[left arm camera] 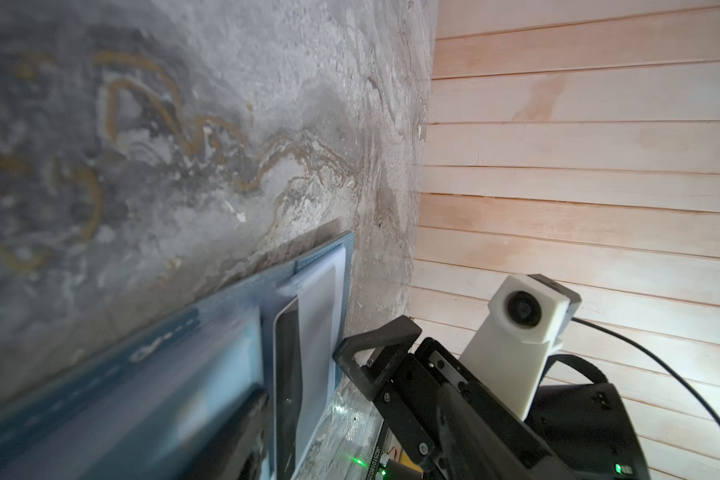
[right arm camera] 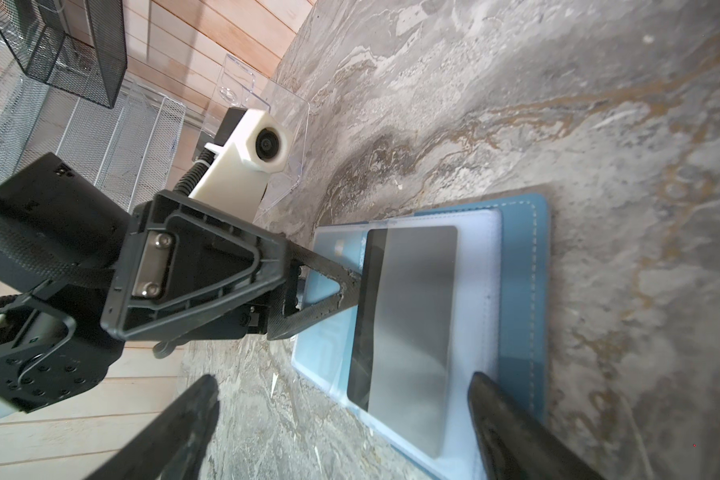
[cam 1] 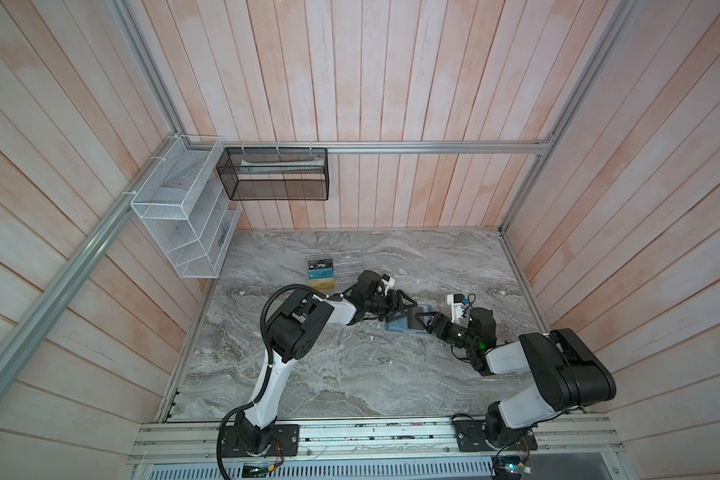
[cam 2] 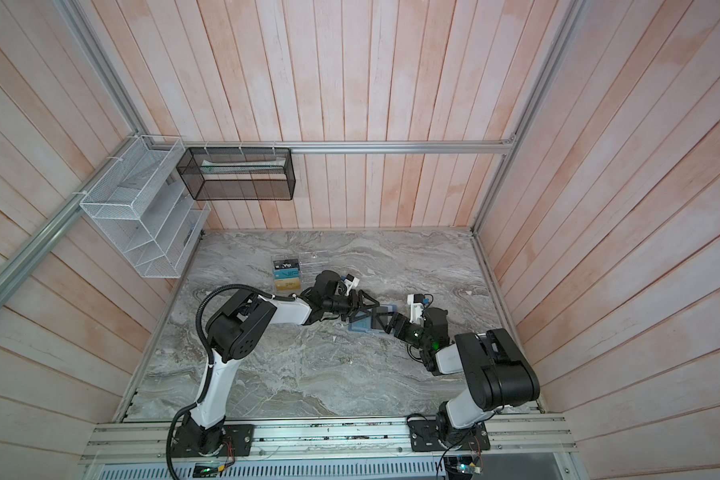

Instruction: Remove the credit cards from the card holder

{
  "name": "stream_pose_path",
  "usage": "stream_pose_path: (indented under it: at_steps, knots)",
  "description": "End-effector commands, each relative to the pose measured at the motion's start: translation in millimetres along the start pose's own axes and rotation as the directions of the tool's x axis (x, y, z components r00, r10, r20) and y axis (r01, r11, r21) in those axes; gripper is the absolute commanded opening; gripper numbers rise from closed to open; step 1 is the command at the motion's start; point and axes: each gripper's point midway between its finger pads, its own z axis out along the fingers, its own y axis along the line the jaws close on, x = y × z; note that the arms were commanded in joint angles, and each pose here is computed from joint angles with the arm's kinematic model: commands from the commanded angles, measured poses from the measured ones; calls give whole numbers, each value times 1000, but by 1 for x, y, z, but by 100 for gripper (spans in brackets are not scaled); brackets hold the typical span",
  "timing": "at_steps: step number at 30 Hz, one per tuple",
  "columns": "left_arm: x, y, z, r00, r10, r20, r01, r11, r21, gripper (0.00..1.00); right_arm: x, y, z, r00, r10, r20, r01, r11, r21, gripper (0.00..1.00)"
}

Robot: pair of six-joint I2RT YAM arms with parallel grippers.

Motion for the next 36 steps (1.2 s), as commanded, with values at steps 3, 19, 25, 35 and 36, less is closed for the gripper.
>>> stream_pose_path:
  at_steps: [3,19,25,35,36]
  knots:
    - [26,98,-1,985,-171,-11,163,957,-241,59,-2,1,2,1000,18,-8,-18,1000,-9,94]
    - [32,103,-2,989,-150,-15,142,962,-232,27,-8,4,6,1000,22,-7,-22,1000,-18,94]
    - [36,101,1,990,-137,-25,128,967,-219,27,-7,2,7,1000,27,-11,-27,1000,-15,94]
    - [39,99,4,992,-124,-34,114,970,-215,22,-3,-2,9,999,41,-19,-41,999,-15,94]
    - [40,99,4,992,-121,-36,110,970,-215,22,-3,-2,10,999,42,-19,-42,999,-17,94]
